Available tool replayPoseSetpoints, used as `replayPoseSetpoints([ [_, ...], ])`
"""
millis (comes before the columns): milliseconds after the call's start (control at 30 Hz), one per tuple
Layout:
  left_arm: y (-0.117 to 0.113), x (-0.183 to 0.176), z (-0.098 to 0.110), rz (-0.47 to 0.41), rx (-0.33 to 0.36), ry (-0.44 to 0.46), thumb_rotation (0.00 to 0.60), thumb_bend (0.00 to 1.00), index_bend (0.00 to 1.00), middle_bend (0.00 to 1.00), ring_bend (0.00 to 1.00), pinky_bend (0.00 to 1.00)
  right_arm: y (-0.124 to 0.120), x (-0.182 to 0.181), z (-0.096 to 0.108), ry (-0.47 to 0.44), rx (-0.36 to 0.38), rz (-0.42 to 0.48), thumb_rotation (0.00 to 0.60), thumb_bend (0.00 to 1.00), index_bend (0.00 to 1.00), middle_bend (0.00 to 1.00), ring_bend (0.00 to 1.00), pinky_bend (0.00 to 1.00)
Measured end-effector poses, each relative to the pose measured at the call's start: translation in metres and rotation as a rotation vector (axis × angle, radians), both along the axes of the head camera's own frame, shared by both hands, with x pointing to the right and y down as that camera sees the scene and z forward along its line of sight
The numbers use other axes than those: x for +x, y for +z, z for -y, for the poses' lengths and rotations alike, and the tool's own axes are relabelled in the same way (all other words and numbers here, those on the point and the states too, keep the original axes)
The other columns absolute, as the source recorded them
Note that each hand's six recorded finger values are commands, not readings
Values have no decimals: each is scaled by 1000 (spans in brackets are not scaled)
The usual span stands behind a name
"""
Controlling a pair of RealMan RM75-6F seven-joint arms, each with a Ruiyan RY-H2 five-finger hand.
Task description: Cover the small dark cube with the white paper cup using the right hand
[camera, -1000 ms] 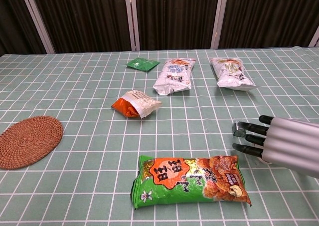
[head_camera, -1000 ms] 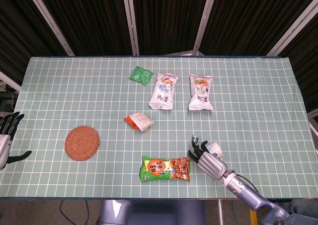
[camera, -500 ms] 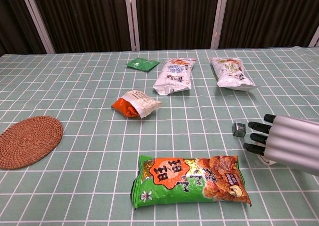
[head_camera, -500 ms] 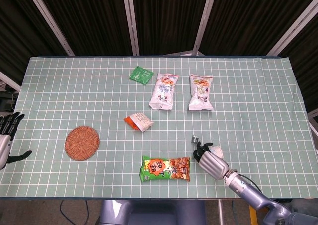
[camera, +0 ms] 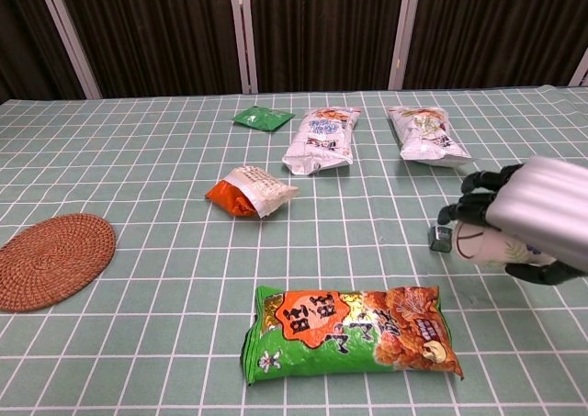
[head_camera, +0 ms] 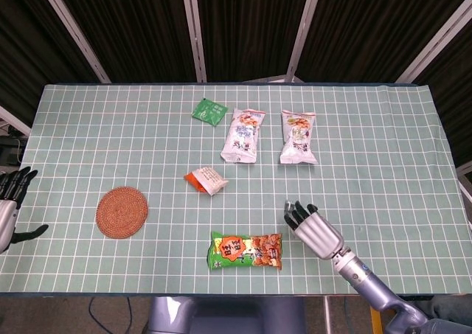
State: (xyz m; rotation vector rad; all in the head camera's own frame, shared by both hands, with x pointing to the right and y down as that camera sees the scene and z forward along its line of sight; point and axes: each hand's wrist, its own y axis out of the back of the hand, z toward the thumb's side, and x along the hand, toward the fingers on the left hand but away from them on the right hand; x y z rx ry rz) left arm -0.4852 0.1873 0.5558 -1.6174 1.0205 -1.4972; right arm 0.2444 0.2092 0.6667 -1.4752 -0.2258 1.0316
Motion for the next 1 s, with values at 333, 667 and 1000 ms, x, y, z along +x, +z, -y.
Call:
replayPoseSetpoints([
  [333,-1,2,-1,-21,-11,1,600,0,0,0,0,0,-6,7,53,479,-172,383,600,272,236,365,200,450],
  [667,1,-1,1,-15,-13,-5,600,0,0,0,0,0,25,-6,67,641,-247,484,600,272,236,365,192,446],
  [1000,1,-3,2,-15,-14,-9,600,0,0,0,0,0,37,-20,66,665,-220,528,600,272,236,365,190,438],
])
